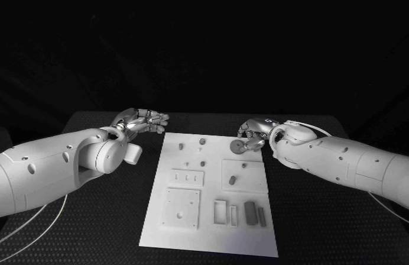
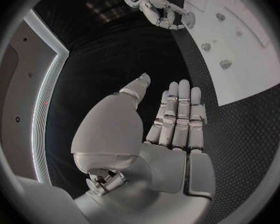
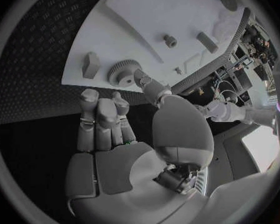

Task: Assemble the parts on the task board

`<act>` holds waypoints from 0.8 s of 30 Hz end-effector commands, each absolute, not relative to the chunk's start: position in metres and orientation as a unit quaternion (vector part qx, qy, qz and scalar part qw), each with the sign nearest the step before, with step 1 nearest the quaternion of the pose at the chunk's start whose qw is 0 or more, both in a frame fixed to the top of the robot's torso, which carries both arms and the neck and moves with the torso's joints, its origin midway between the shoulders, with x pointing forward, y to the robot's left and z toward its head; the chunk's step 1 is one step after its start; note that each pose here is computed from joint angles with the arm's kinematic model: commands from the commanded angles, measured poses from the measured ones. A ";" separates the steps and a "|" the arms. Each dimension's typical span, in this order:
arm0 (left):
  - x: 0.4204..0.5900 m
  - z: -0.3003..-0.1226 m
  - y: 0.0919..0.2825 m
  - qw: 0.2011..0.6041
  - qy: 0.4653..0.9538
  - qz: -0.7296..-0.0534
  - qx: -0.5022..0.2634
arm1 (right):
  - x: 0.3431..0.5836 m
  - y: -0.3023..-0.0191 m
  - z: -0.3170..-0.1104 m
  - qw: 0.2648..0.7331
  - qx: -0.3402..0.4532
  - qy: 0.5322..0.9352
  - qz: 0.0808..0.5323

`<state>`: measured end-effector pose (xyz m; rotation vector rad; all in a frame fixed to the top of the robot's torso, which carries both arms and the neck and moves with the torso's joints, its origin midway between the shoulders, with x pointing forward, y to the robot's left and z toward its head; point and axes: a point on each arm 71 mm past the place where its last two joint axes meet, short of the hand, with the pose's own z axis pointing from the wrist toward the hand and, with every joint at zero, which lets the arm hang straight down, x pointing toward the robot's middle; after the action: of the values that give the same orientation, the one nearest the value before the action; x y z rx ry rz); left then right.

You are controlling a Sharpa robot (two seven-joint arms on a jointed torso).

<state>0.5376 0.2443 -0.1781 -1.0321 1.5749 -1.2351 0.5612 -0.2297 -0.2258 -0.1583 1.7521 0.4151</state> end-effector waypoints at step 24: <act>0.537 -0.177 0.243 0.426 0.632 -0.502 -0.410 | 0.560 -0.223 -0.238 0.604 -0.090 0.772 0.178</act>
<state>0.5372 0.2449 -0.1782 -1.0330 1.5758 -1.2347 0.5618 -0.2237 -0.2340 -0.1811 1.7610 0.4137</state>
